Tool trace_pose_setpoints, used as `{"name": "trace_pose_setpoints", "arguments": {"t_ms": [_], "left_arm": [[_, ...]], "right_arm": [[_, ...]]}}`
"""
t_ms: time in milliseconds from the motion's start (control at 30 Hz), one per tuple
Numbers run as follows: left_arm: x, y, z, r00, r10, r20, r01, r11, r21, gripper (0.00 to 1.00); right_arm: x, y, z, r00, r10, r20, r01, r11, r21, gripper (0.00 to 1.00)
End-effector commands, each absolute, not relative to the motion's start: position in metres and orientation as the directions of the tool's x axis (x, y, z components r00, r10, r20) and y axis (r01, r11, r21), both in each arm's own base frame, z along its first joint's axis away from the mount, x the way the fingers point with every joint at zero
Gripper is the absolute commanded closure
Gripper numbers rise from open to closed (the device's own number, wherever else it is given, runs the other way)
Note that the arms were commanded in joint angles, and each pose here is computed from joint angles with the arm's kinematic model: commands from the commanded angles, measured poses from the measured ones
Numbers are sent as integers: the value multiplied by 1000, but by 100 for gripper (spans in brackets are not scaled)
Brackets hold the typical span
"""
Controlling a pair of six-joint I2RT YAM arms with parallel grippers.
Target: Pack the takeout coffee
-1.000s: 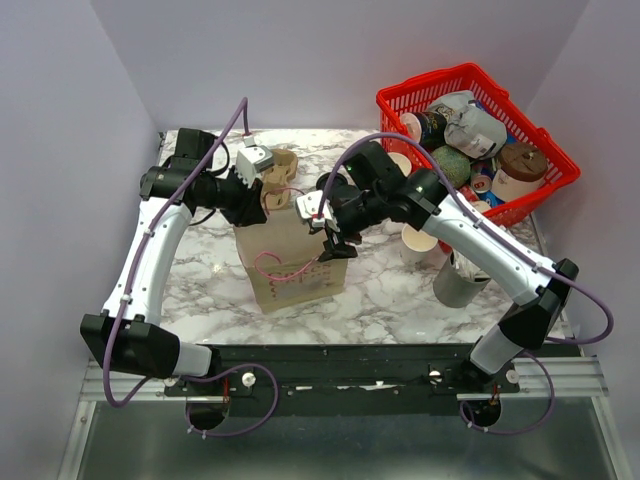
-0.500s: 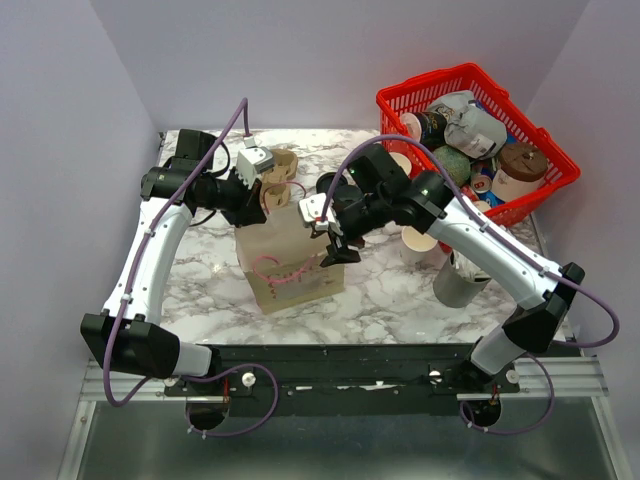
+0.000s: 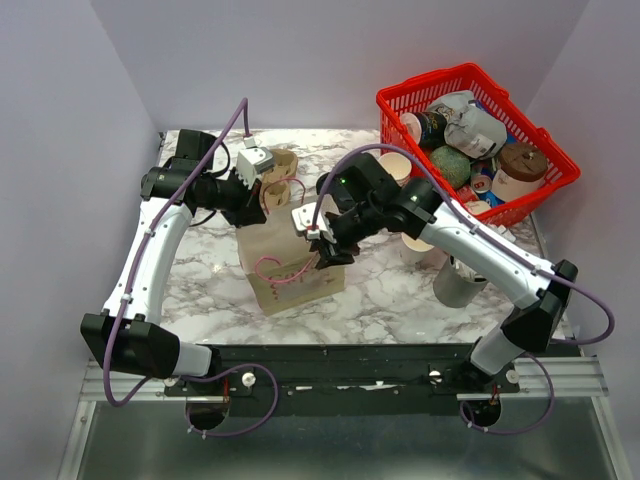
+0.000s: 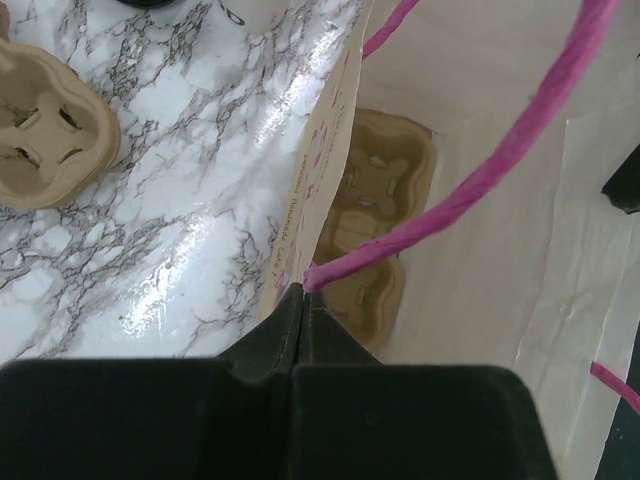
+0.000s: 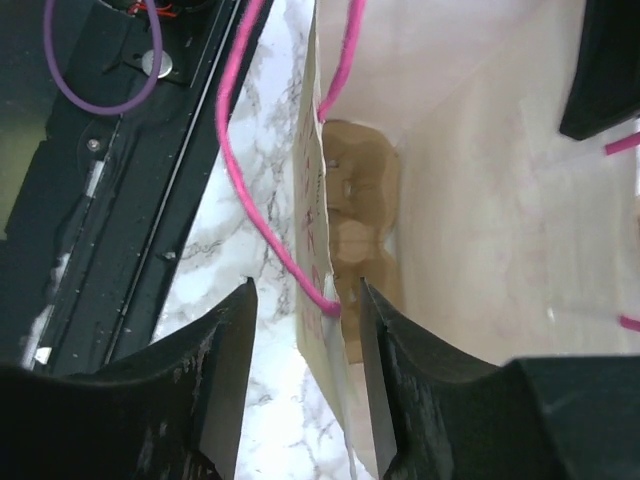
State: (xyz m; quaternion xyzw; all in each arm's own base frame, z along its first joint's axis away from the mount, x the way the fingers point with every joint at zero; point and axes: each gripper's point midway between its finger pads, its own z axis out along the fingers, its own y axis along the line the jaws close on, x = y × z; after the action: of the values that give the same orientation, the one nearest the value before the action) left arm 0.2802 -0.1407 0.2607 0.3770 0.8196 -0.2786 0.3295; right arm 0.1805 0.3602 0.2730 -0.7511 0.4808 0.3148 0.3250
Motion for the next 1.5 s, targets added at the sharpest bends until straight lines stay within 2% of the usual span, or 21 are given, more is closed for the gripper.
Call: {"name": "trace_pose_setpoints", "arguments": {"t_ms": [0, 67, 100, 133, 233, 467, 1000, 1233, 1267, 1300, 1333, 1367, 1400, 1433, 1467], "left_arm": [[274, -143, 269, -494, 426, -758, 810, 542, -223, 100], [273, -143, 275, -489, 425, -761, 813, 540, -221, 100], [273, -143, 278, -486, 426, -763, 814, 539, -217, 100], [269, -143, 280, -488, 427, -761, 815, 536, -222, 100], [263, -143, 300, -433, 431, -792, 839, 514, -179, 100], [263, -139, 360, -311, 387, -868, 828, 560, -46, 100], [273, -134, 391, -277, 405, -871, 816, 579, 10, 100], [274, -133, 390, -276, 414, -868, 815, 580, 17, 98], [273, -133, 387, -284, 415, -864, 814, 581, 12, 88], [274, -133, 385, -289, 418, -862, 814, 581, 9, 82], [275, -132, 384, -289, 418, -861, 811, 585, 13, 75], [276, -131, 376, -311, 419, -853, 804, 594, -2, 47], [278, -129, 373, -326, 415, -850, 794, 608, -7, 34], [283, -129, 371, -323, 411, -852, 785, 619, 1, 25], [284, -126, 363, -348, 409, -843, 772, 636, -10, 2]], "right_arm": [[189, 372, 265, 333, -533, -778, -933, -304, -192, 62], [191, 374, 273, 346, -520, -781, -930, -297, -215, 77], [194, 375, 278, 351, -517, -781, -931, -286, -229, 92], [196, 376, 289, 349, -504, -790, -933, -265, -243, 99], [195, 379, 311, 371, -458, -808, -926, -249, -284, 100], [192, 382, 358, 420, -373, -828, -906, -226, -358, 99], [183, 389, 395, 468, -293, -834, -882, -215, -419, 99], [184, 391, 394, 471, -298, -830, -881, -214, -422, 99], [184, 391, 391, 469, -303, -830, -882, -214, -420, 99], [186, 391, 389, 464, -311, -829, -885, -206, -418, 99], [187, 392, 378, 448, -332, -830, -893, -209, -399, 95], [189, 392, 372, 437, -346, -830, -899, -204, -388, 86], [190, 391, 365, 430, -364, -826, -902, -206, -379, 58], [191, 392, 356, 421, -381, -823, -906, -214, -364, 48], [191, 391, 351, 412, -395, -821, -910, -216, -353, 35]]}}
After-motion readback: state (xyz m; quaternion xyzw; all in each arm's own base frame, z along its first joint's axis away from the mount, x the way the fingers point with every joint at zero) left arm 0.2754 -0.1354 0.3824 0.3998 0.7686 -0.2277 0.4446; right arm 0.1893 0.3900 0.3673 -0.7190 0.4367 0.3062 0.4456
